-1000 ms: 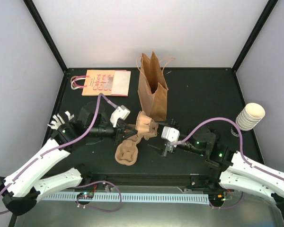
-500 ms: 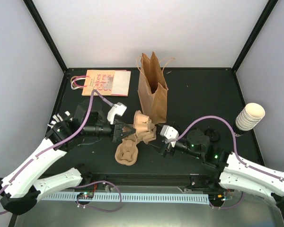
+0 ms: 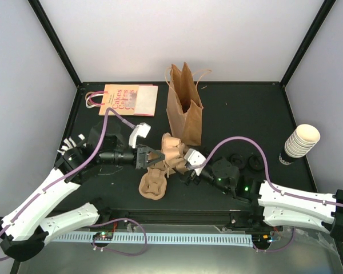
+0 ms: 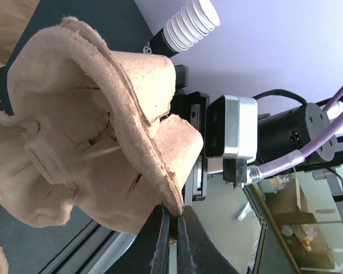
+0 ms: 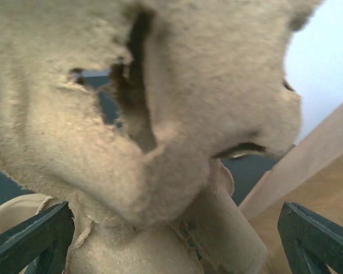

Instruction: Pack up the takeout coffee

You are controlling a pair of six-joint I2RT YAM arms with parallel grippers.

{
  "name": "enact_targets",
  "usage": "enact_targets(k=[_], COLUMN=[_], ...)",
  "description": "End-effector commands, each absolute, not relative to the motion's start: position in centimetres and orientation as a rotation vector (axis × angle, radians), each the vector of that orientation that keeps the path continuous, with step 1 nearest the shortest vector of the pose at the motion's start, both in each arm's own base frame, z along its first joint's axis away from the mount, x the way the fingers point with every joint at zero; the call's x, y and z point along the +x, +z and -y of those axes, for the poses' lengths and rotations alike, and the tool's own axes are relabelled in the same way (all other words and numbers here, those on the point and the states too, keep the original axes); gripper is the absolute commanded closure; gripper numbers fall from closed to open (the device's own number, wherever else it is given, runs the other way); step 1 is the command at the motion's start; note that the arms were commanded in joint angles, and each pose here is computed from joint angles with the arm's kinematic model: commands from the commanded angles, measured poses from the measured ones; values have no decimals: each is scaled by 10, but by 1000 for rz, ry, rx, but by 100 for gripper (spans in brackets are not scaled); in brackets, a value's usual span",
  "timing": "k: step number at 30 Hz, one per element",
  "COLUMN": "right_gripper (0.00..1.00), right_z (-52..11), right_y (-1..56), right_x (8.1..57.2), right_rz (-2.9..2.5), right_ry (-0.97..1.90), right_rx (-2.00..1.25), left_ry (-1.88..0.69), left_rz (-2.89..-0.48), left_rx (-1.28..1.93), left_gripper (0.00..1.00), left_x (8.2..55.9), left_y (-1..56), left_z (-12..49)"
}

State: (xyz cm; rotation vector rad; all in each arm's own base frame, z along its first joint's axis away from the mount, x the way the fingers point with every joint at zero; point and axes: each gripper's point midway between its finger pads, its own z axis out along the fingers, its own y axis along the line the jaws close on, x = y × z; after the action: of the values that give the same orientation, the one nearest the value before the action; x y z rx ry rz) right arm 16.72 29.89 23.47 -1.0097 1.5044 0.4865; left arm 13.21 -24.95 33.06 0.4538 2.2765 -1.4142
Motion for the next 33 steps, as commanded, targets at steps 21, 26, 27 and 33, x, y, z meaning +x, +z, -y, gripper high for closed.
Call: enact_targets(k=[21,26,27,33], right_gripper=[0,0,0,0], right_z=[-236,-239,-242,-272], right_y=[276,274,272,263], right_x=[198,187,184,157], right_rz=[-1420,-1424,-1427,-1438], right_ry=[159,268,303,574], right_rx=[-731,-748,-764,-856], left_ry=[-1455,-1390,-1370,-1268], left_rz=[-2372,-2400,-2411,-2549], left_rx=[418,410,419,453], left_gripper=[98,98,98,90], left_x=[134,133,132,123], left_y=[314,314,315,309], left_z=[251,243,241,230])
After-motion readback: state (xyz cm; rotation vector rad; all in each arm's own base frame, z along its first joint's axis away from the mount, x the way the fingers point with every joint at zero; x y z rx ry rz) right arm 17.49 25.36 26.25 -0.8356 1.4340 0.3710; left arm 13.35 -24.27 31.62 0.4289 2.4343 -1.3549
